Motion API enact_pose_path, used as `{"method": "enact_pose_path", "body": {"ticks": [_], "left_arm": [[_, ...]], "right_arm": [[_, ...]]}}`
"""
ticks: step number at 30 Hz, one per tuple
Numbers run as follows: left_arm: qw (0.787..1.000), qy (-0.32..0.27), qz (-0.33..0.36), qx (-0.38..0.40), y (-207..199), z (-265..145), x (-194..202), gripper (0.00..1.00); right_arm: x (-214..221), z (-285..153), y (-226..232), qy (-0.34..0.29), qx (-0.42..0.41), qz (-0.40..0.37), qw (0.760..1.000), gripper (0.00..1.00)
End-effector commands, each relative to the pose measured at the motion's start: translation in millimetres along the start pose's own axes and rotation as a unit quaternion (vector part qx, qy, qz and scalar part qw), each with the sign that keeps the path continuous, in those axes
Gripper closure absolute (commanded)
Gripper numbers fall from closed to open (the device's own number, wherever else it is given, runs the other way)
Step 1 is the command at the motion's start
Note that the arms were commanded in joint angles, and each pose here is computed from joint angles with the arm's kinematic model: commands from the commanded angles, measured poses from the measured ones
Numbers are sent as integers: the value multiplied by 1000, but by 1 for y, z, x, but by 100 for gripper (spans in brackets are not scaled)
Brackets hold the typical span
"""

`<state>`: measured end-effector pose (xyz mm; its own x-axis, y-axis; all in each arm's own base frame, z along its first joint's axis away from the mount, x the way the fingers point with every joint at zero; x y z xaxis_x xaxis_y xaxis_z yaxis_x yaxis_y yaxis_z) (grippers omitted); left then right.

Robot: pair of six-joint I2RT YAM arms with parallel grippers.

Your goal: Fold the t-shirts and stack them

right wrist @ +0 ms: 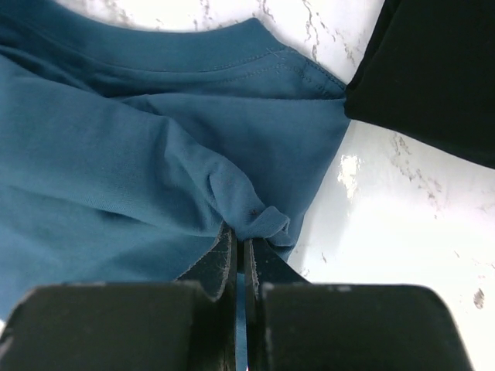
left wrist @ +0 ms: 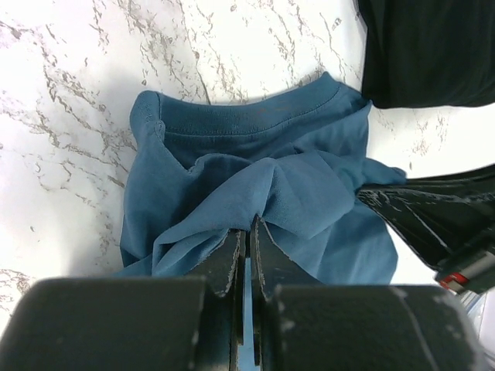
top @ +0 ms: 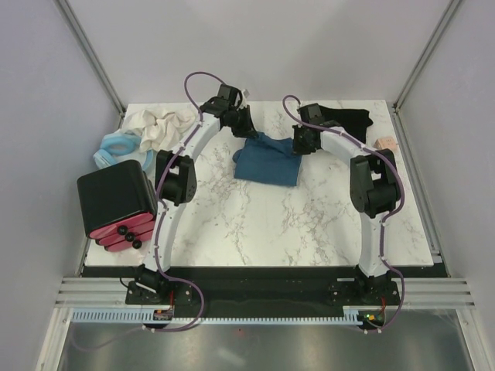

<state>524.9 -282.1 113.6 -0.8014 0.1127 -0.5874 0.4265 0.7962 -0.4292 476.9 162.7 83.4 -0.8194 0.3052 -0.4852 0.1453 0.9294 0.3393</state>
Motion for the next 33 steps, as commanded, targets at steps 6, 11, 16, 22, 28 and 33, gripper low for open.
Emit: {"method": "enact_pose_path", "body": {"ticks": [6,11,16,22,28,33], "left_arm": [[999,-32,12,-7,-1,11,-14,98],[999,-29,7,-16,6,19,-10,96],[999,-37,9,-24,9,19,-13,74],[992,-97,40,-68,9,-14,-47,52],[983,-152,47,-89,11,-58,-82,50],[980,-167,75,-77,-8,-97,-89,61]], "right_arm": [[-28,7,4,-75,-2,11,997,100],[-35,15,7,-86,-5,15,996,99],[-44,14,8,-111,-7,31,993,61],[-81,-19,23,-195,-29,35,980,48],[-129,-52,48,-255,-56,26,965,44],[-139,-78,67,-249,-92,8,964,51]]}}
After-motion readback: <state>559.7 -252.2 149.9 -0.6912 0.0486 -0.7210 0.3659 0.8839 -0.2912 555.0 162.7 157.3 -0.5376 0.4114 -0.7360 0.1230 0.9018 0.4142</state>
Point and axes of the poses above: each gripper's point midway between its finger pads, its own z axis out along the fingers, its own y axis along the line the jaws close on, x = y × z, the point moved 3 cm from there along -z, back along the fingers, and after that the axes turned 14 degrees about z, right-handed, at the moved point
